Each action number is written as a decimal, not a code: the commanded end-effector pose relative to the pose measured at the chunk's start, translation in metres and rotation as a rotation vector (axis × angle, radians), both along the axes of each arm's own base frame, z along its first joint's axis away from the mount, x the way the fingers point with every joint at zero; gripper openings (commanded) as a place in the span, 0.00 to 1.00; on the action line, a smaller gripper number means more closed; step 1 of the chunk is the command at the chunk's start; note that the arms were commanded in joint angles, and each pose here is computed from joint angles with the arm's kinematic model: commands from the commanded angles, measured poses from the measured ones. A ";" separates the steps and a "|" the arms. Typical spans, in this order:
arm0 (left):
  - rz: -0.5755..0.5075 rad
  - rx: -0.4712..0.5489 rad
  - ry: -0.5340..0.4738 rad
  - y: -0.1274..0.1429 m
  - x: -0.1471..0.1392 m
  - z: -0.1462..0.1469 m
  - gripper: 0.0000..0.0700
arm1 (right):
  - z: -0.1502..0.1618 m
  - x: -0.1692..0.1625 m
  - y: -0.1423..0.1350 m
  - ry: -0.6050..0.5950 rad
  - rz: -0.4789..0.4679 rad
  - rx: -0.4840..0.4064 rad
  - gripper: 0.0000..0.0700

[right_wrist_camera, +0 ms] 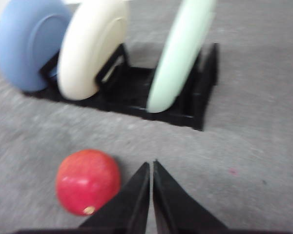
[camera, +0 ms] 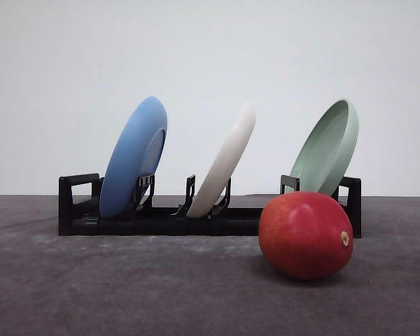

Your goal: Place pomegranate in white plate

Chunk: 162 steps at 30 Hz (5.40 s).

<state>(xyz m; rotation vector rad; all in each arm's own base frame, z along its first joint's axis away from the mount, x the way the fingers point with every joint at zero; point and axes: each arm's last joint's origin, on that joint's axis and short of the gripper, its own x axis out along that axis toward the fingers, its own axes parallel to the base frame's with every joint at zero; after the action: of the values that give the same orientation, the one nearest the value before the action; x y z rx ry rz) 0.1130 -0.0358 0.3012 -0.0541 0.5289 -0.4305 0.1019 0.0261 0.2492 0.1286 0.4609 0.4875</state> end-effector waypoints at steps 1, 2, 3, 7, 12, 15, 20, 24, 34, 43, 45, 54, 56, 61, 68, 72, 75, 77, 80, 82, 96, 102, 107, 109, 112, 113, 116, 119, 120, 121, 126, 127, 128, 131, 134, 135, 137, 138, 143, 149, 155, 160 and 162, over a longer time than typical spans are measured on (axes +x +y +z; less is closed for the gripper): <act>-0.056 0.079 -0.057 -0.004 0.001 0.008 0.00 | 0.006 -0.001 0.002 -0.039 0.037 -0.032 0.01; -0.074 0.105 -0.062 -0.007 0.001 0.009 0.00 | 0.006 -0.001 0.004 -0.040 0.054 -0.037 0.01; -0.092 0.126 -0.067 -0.009 0.002 0.009 0.00 | 0.005 -0.002 0.005 -0.041 0.069 -0.043 0.01; -0.149 0.154 -0.055 -0.017 0.005 0.007 0.00 | 0.005 -0.003 0.008 -0.044 0.108 -0.059 0.01; -0.207 0.133 -0.050 -0.022 0.006 0.007 0.46 | 0.005 -0.003 0.009 -0.048 0.113 -0.058 0.32; -0.229 0.121 -0.055 -0.024 0.005 0.007 0.56 | 0.005 -0.003 0.009 -0.048 0.113 -0.057 0.51; -0.262 0.119 -0.059 -0.028 0.005 0.007 0.56 | 0.005 -0.003 0.009 -0.048 0.113 -0.057 0.51; -0.326 0.137 -0.083 -0.039 0.009 0.007 0.56 | 0.005 -0.003 0.009 -0.049 0.114 -0.057 0.51; -0.387 0.202 -0.162 -0.086 0.038 -0.003 0.56 | 0.005 -0.003 0.009 -0.053 0.121 -0.056 0.51; -0.400 0.175 -0.292 -0.141 0.070 -0.021 0.56 | 0.006 -0.003 0.009 -0.064 0.111 -0.071 0.51; -0.393 0.165 -0.318 -0.153 0.076 -0.026 0.56 | 0.006 -0.003 0.009 -0.065 0.103 -0.075 0.51; -0.363 0.209 -0.301 -0.204 0.117 -0.038 0.56 | 0.006 -0.003 0.009 -0.068 0.103 -0.075 0.51; -0.361 0.213 -0.289 -0.214 0.126 -0.039 0.56 | 0.006 -0.003 0.009 -0.068 0.103 -0.075 0.51; -0.351 0.256 -0.238 -0.234 0.145 -0.044 0.56 | 0.006 -0.003 0.009 -0.070 0.103 -0.074 0.51; -0.299 0.272 -0.189 -0.246 0.158 -0.054 0.55 | 0.006 -0.003 0.009 -0.071 0.103 -0.074 0.51; -0.282 0.259 -0.170 -0.247 0.159 -0.058 0.54 | 0.006 -0.003 0.009 -0.071 0.103 -0.074 0.51; -0.279 0.257 -0.164 -0.247 0.160 -0.060 0.49 | 0.006 -0.003 0.009 -0.071 0.103 -0.074 0.51; -0.279 0.259 -0.159 -0.248 0.161 -0.062 0.44 | 0.006 -0.003 0.009 -0.072 0.103 -0.074 0.51; -0.280 0.265 -0.151 -0.249 0.162 -0.067 0.42 | 0.006 -0.003 0.009 -0.073 0.103 -0.074 0.51; -0.281 0.271 -0.144 -0.251 0.163 -0.071 0.42 | 0.006 -0.003 0.009 -0.073 0.103 -0.074 0.51; -0.273 0.263 -0.122 -0.253 0.165 -0.075 0.02 | 0.007 -0.004 0.009 -0.079 0.103 -0.072 0.51; -0.257 0.235 -0.112 -0.252 0.163 -0.069 0.02 | 0.007 -0.004 0.009 -0.079 0.103 -0.072 0.51; -0.228 0.181 -0.104 -0.247 0.160 -0.053 0.02 | 0.007 -0.004 0.009 -0.079 0.103 -0.073 0.51; -0.219 0.160 -0.111 -0.245 0.158 -0.046 0.02 | 0.007 -0.004 0.009 -0.079 0.103 -0.073 0.51; -0.202 0.116 -0.121 -0.240 0.155 -0.033 0.02 | 0.007 -0.004 0.009 -0.079 0.103 -0.072 0.51; -0.195 0.099 -0.122 -0.239 0.153 -0.029 0.02 | 0.007 -0.004 0.009 -0.079 0.103 -0.073 0.51; -0.177 0.051 -0.126 -0.235 0.149 -0.018 0.02 | 0.007 -0.004 0.009 -0.079 0.103 -0.072 0.51; -0.162 0.005 -0.134 -0.230 0.144 -0.005 0.02 | 0.007 -0.004 0.009 -0.079 0.103 -0.072 0.51; -0.160 -0.008 -0.139 -0.228 0.142 -0.001 0.02 | 0.007 -0.004 0.009 -0.079 0.103 -0.072 0.51; -0.157 -0.021 -0.142 -0.225 0.140 0.004 0.02 | 0.007 -0.004 0.009 -0.079 0.103 -0.072 0.51; -0.164 -0.085 -0.142 -0.211 0.125 0.029 0.02 | 0.007 -0.004 0.009 -0.079 0.103 -0.072 0.51; -0.170 -0.100 -0.140 -0.207 0.121 0.034 0.02 | 0.007 -0.004 0.009 -0.079 0.103 -0.072 0.51; -0.176 -0.117 -0.137 -0.204 0.118 0.039 0.02 | 0.007 -0.004 0.009 -0.079 0.103 -0.072 0.51; -0.198 -0.162 -0.116 -0.192 0.104 0.054 0.02 | 0.007 -0.004 0.009 -0.079 0.103 -0.073 0.51; -0.201 -0.166 -0.089 -0.181 0.090 0.064 0.02 | 0.007 -0.004 0.009 -0.078 0.103 -0.073 0.51; -0.206 -0.160 -0.081 -0.178 0.085 0.065 0.02 | 0.007 -0.004 0.009 -0.078 0.103 -0.073 0.51; -0.221 -0.152 -0.073 -0.173 0.074 0.065 0.02 | 0.007 -0.004 0.009 -0.078 0.103 -0.072 0.51; -0.229 -0.152 -0.073 -0.170 0.069 0.063 0.02 | 0.007 -0.004 0.009 -0.078 0.104 -0.072 0.51; -0.262 -0.161 -0.080 -0.153 0.042 0.038 0.02 | 0.007 -0.004 0.009 -0.078 0.104 -0.072 0.51; -0.341 -0.142 -0.092 -0.133 0.007 0.001 0.02 | 0.007 -0.004 0.009 -0.078 0.103 -0.073 0.51; -0.469 0.182 -0.119 -0.125 -0.018 -0.022 0.02 | 0.007 -0.003 0.009 -0.076 0.103 -0.074 0.51; -0.589 0.465 -0.136 -0.126 -0.025 -0.037 0.02 | 0.007 -0.003 0.009 -0.076 0.103 -0.074 0.51; -0.626 0.557 -0.128 -0.128 -0.025 -0.044 0.02 | 0.007 -0.003 0.009 -0.076 0.103 -0.073 0.51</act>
<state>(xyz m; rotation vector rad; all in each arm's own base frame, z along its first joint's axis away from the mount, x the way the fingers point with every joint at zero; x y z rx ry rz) 0.0881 -0.1602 0.2567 0.5786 0.5621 -0.8392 0.0984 0.0345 0.2496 0.0236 0.4373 0.5721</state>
